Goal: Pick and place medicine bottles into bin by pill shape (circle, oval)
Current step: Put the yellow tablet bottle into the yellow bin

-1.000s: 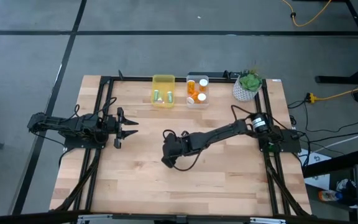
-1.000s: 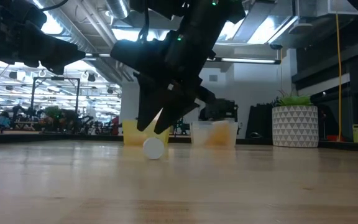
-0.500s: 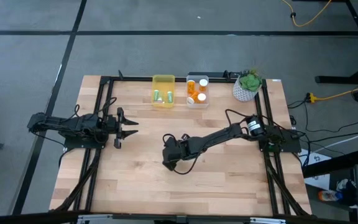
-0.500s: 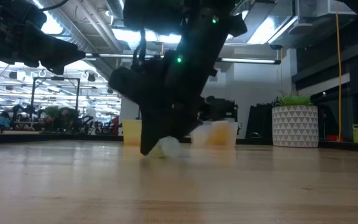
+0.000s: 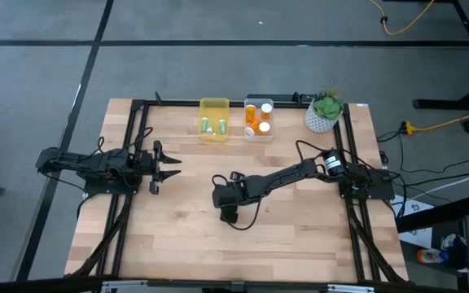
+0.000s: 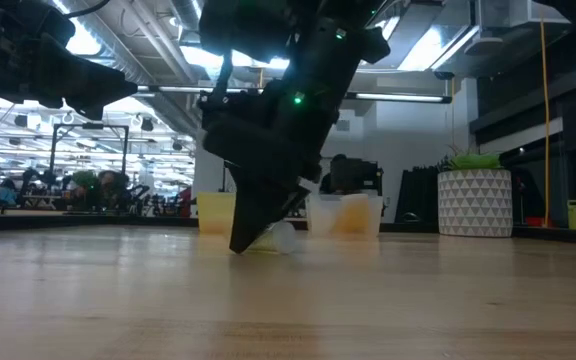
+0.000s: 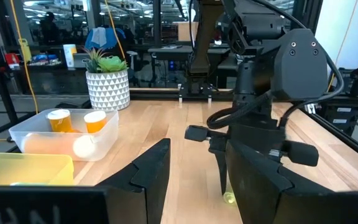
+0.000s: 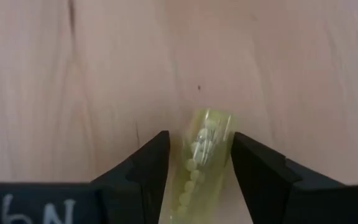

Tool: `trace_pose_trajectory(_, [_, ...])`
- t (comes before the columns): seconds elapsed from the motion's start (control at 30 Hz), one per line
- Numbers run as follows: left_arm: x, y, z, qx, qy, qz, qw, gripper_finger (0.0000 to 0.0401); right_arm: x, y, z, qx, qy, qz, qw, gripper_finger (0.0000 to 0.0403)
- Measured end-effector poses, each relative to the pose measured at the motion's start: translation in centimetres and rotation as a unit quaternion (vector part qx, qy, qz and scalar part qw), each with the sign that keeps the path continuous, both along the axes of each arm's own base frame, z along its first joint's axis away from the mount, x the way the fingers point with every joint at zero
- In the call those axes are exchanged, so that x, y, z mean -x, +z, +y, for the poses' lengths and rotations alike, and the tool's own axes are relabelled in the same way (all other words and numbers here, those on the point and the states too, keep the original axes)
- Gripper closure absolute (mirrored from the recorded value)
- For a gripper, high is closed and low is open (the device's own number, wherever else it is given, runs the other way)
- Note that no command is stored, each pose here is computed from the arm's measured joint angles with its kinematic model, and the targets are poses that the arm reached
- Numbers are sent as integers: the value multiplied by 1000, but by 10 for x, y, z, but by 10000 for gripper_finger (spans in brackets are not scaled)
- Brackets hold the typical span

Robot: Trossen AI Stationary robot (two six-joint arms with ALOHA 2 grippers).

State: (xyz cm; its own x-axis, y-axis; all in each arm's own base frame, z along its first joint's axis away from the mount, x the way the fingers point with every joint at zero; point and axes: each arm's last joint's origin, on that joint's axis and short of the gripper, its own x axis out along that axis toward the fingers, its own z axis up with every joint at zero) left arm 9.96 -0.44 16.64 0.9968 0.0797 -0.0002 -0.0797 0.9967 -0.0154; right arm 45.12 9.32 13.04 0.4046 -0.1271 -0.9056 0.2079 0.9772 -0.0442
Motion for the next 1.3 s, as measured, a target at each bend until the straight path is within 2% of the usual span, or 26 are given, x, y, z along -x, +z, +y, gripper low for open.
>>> trace_pose_trajectory(0.13, [0,0,0,0,0,0,1000,252,0,0,0,24,60,8,998,228])
trace_pose_trajectory(0.33, [0,0,0,0,0,0,1000,252,1,0,1,9,76,14,997,228])
trace_pose_trajectory(0.8, [0,0,0,1,0,0,1000,252,1,-1,-4,-30,-7,10,999,230])
trace_pose_trajectory(1.13, [0,0,0,0,0,0,1000,252,-2,0,-11,-36,-21,3,999,292])
trace_pose_trajectory(1.3, [0,0,0,0,0,0,1000,252,-7,1,-20,-39,-28,-8,999,296])
